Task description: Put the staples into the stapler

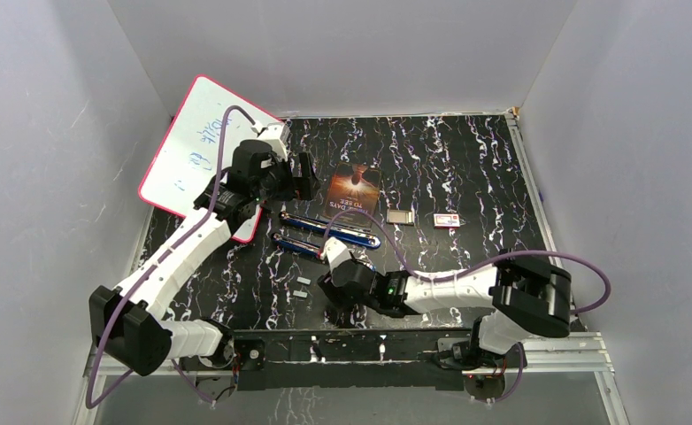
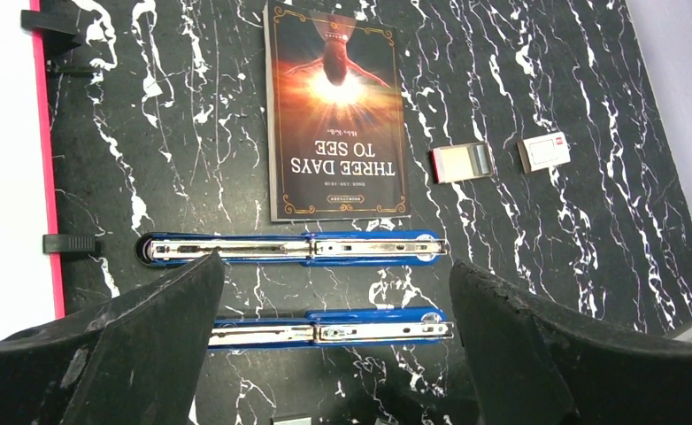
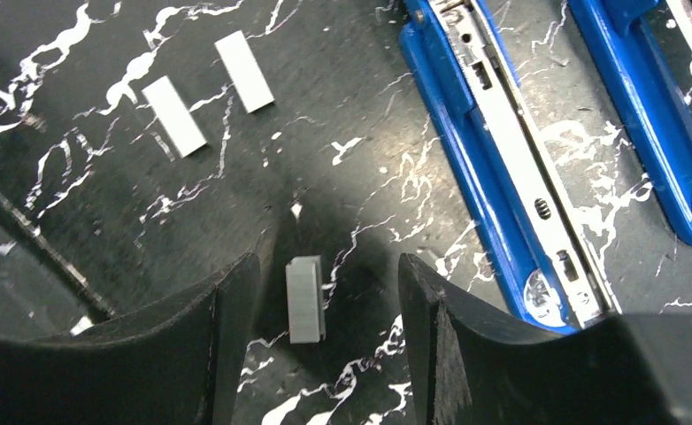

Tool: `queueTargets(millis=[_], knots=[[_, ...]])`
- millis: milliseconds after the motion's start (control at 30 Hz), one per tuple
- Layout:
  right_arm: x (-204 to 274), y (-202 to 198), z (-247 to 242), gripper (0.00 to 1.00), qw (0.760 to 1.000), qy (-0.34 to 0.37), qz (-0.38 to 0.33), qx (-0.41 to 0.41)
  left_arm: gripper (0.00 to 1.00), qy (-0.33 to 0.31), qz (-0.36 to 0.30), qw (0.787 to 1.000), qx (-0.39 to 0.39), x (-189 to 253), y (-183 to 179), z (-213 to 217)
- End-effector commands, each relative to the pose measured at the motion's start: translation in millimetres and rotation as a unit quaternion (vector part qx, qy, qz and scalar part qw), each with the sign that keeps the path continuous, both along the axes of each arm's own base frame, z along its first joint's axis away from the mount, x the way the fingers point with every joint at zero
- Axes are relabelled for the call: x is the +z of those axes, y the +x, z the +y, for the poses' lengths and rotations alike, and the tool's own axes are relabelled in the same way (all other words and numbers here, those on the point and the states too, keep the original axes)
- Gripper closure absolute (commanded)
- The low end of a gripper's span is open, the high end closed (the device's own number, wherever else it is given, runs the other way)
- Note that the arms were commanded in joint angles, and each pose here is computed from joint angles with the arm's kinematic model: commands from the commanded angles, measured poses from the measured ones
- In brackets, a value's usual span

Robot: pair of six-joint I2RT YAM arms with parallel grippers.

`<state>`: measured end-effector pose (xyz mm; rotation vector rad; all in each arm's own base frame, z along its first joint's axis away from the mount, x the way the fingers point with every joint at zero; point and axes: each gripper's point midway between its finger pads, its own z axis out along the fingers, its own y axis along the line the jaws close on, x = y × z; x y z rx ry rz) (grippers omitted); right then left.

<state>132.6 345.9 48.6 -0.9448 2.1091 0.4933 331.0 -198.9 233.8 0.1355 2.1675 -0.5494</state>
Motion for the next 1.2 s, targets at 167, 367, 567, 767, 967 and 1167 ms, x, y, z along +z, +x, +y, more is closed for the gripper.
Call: queueTargets(millis=[167,367,567,767,967,1167], knots=[[11,22,23,0.35,0.998,0.046,0.033,-0.011,0.02,-0.02,-0.064,0.997,-0.034,31,-12,0],[1,17,25,0.35,0.998,0.037,0.053,-0.001,0.02,-0.015,-0.059,0.998,-0.035,28,-13,0],[-7,16,15,0.37,0.998,0.026,0.063,-0.016,0.02,-0.017,-0.058,0.997,-0.04,27,-14,-1],[-10,16,9,0.37,0.996,0.029,0.076,-0.028,0.02,-0.019,-0.058,0.997,-0.046,26,-14,-3],[-14,15,5,0.37,0.995,0.024,0.086,-0.033,0.02,-0.021,-0.057,0.997,-0.051,25,-14,-6],[-22,10,-2,0.38,0.994,0.013,0.1,-0.037,0.02,-0.023,-0.054,0.997,-0.056,24,-14,-7]])
